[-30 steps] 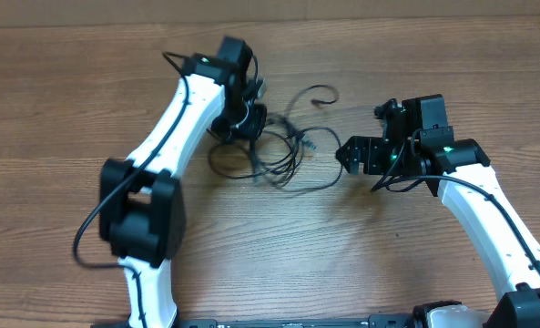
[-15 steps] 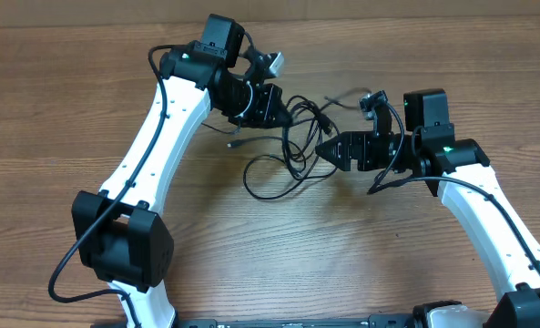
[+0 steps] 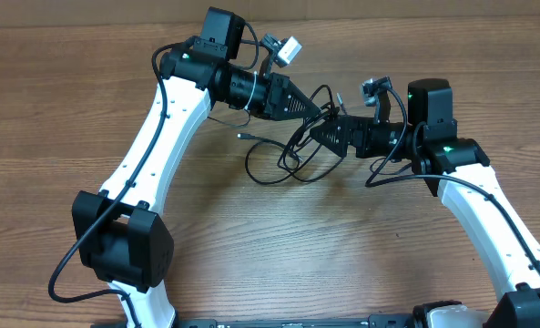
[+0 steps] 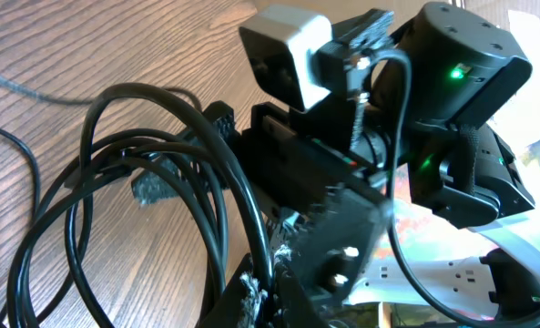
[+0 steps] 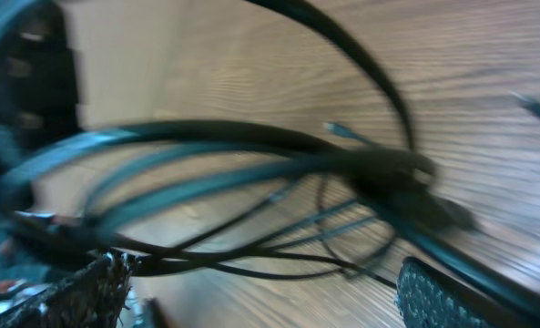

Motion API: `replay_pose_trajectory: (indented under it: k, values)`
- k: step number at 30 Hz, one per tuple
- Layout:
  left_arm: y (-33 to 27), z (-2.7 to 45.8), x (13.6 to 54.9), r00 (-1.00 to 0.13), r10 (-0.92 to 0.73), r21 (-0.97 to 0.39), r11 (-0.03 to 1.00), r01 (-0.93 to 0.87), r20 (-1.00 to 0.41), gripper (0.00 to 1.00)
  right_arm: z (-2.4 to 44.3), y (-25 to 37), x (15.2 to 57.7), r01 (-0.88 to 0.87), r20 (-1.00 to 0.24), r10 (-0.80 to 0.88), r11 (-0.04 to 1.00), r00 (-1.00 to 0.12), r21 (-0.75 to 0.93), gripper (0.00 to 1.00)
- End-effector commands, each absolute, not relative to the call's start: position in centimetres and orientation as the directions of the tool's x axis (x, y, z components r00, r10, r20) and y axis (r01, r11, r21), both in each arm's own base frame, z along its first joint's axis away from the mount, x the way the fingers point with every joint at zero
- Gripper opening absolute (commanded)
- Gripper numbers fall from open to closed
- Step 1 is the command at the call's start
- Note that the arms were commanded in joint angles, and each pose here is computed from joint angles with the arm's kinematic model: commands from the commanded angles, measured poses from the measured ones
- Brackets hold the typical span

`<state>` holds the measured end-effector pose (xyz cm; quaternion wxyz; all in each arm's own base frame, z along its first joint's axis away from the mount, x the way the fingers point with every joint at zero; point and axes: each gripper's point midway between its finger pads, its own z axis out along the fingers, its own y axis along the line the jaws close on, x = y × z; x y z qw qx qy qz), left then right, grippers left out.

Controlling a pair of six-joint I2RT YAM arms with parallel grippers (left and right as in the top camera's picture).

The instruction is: Untangle cables

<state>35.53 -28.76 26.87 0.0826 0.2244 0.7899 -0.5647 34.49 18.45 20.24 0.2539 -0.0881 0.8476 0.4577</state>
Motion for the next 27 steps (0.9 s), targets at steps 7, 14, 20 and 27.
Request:
replay_pose_trajectory:
  k: [7, 14, 20, 27]
  values:
    - [-27.2, 24.0, 36.1, -0.893, 0.274, -0.753, 0.481, 0.448, -0.357, 0.04, 22.7, 19.4, 34.6, -0.428, -0.528, 0.091, 0.478, -0.845, 0.767, 0.84]
    - [-29.8, 29.4, 33.9, -0.832, 0.296, -0.845, 0.121, 0.521, -0.47, 0.04, 22.5, 19.0, 35.6, -0.342, -0.477, 0.162, 0.507, -0.864, 0.791, 0.69]
    - [-29.5, 29.6, 34.4, -0.828, 0.281, -0.838, 0.118, 0.532, -0.486, 0.04, 20.4, 18.0, 35.4, -0.203, -0.383, 0.212, 0.573, -0.899, 0.794, 0.71]
    - [-29.2, 32.7, 34.8, -0.791, 0.243, -0.812, 0.02, 0.583, -0.561, 0.04, 17.9, 15.9, 36.0, -0.092, -0.368, 0.261, 0.693, -0.892, 0.715, 0.76]
